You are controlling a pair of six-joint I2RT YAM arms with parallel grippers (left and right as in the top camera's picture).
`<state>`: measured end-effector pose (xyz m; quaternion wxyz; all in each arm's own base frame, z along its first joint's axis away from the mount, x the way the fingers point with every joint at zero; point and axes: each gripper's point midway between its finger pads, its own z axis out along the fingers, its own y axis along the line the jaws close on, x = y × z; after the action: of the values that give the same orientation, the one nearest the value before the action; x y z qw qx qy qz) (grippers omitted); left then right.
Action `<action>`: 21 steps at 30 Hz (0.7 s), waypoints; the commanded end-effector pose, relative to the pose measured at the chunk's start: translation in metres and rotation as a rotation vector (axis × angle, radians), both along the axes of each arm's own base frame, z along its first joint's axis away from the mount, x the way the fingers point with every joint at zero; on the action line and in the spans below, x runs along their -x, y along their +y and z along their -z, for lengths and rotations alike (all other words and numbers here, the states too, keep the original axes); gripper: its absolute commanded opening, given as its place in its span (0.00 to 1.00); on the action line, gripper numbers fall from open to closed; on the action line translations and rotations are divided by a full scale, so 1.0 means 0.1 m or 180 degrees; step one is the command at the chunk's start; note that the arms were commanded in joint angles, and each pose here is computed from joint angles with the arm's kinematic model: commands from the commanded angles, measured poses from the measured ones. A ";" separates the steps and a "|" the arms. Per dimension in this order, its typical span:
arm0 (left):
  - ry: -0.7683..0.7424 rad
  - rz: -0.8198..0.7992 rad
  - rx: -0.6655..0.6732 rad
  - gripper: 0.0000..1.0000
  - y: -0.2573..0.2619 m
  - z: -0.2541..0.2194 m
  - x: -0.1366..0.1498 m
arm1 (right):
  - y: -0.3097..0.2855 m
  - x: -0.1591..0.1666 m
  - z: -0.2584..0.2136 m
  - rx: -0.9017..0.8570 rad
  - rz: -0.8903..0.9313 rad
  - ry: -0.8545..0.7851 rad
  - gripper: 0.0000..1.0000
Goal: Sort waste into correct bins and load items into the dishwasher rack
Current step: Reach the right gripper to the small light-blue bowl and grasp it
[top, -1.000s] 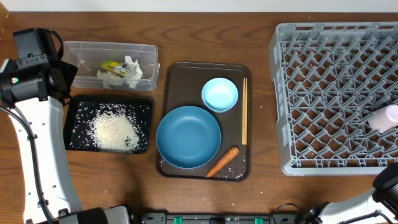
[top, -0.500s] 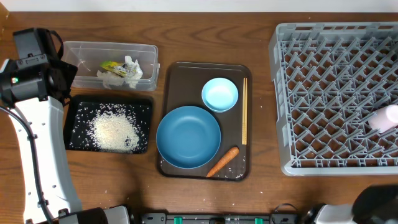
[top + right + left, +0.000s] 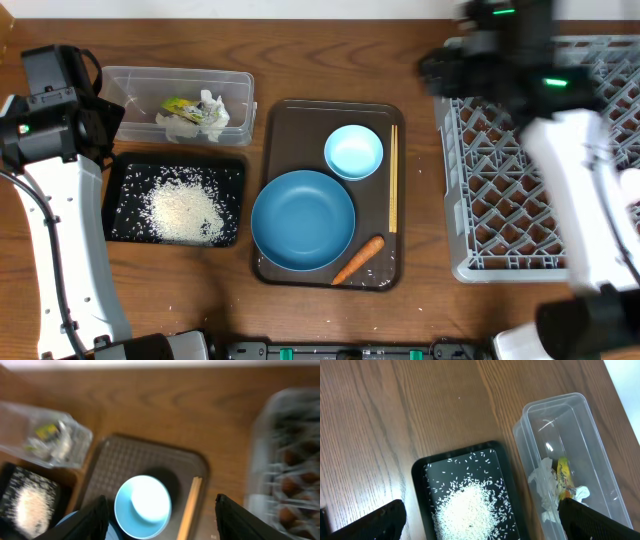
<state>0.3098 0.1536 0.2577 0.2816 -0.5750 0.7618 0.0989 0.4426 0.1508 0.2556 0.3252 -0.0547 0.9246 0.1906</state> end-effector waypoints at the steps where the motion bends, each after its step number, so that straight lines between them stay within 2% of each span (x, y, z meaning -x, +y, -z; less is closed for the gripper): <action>1: 0.0065 -0.0017 -0.0070 0.99 0.05 0.01 0.03 | 0.33 -0.07 0.52 0.0323 0.0165 0.0245 0.64; 7: 0.0066 -0.0017 -0.0070 0.99 0.05 0.01 0.03 | 1.08 -0.15 1.29 0.0350 0.0065 0.0448 0.59; 12: 0.0065 -0.0017 -0.0070 0.99 0.05 0.01 0.03 | 1.46 -0.02 1.75 0.0299 0.0062 0.0685 0.55; 21: 0.0065 -0.0017 -0.0070 0.99 0.05 0.01 0.03 | 1.53 0.23 1.96 0.0603 0.0320 0.0830 0.53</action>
<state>0.3097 0.1537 0.2577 0.2817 -0.5750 0.7617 0.0991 0.4207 0.3099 0.0623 0.1945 -0.0417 0.9721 0.1244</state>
